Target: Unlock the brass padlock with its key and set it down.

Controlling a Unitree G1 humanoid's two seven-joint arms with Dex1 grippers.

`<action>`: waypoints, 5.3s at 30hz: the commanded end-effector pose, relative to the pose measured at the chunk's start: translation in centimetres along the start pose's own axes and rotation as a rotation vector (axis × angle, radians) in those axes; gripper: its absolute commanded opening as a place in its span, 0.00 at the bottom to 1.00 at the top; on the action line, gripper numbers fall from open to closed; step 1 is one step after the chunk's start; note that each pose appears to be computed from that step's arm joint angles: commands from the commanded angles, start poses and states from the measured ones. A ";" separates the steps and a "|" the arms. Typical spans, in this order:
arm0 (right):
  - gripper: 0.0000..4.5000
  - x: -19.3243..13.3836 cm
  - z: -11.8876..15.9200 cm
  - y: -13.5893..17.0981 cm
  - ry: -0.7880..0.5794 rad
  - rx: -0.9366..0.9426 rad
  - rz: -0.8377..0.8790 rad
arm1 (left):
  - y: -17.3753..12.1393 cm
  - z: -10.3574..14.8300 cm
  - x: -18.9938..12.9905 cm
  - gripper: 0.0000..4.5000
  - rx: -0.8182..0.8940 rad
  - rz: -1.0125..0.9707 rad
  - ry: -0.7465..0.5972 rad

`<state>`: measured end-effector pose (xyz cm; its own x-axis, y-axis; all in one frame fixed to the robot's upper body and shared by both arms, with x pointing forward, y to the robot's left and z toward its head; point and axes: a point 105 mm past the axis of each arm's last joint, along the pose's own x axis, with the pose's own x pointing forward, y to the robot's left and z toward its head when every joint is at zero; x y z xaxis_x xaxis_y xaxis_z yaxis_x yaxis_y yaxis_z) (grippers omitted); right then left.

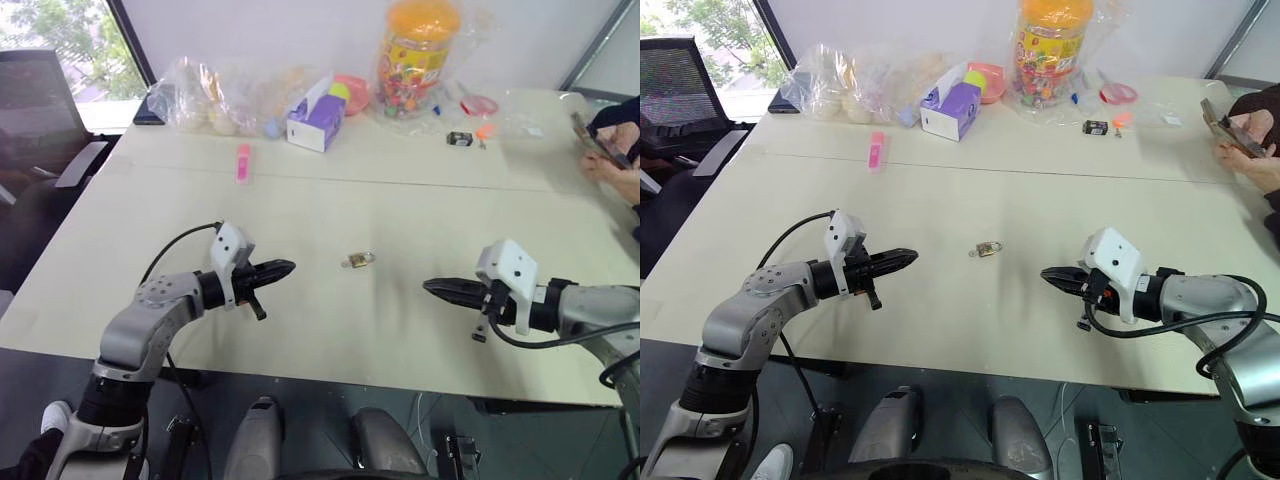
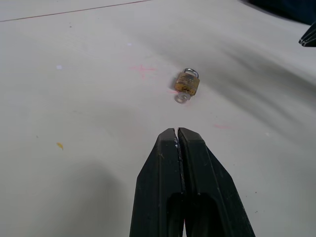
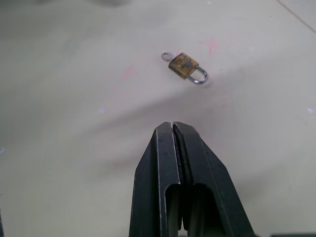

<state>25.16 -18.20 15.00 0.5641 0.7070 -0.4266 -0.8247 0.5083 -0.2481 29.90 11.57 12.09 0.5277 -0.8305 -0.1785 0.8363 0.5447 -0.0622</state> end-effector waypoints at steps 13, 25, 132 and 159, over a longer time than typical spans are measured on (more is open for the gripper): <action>0.00 0.5 0.8 -0.1 -0.011 -0.043 0.023 | 0.3 1.3 -0.2 0.01 0.052 0.017 -0.028; 0.00 0.9 1.1 -0.7 -0.007 -0.068 0.050 | 0.2 1.2 -0.6 0.01 0.049 0.021 -0.020; 0.15 6.1 10.8 -0.6 -0.235 -1.095 -0.158 | -0.7 9.9 5.1 0.43 -0.051 -0.464 -0.144; 0.15 6.0 11.0 -0.2 -0.238 -1.109 -0.152 | -1.2 9.0 5.3 0.01 -0.054 -0.495 -0.111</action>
<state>30.02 -9.18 20.72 0.5732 0.7894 -0.2197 -0.3145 -0.0356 -0.9486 33.10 5.48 19.34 0.0913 -0.9955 -0.0245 0.9763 0.0943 -0.1950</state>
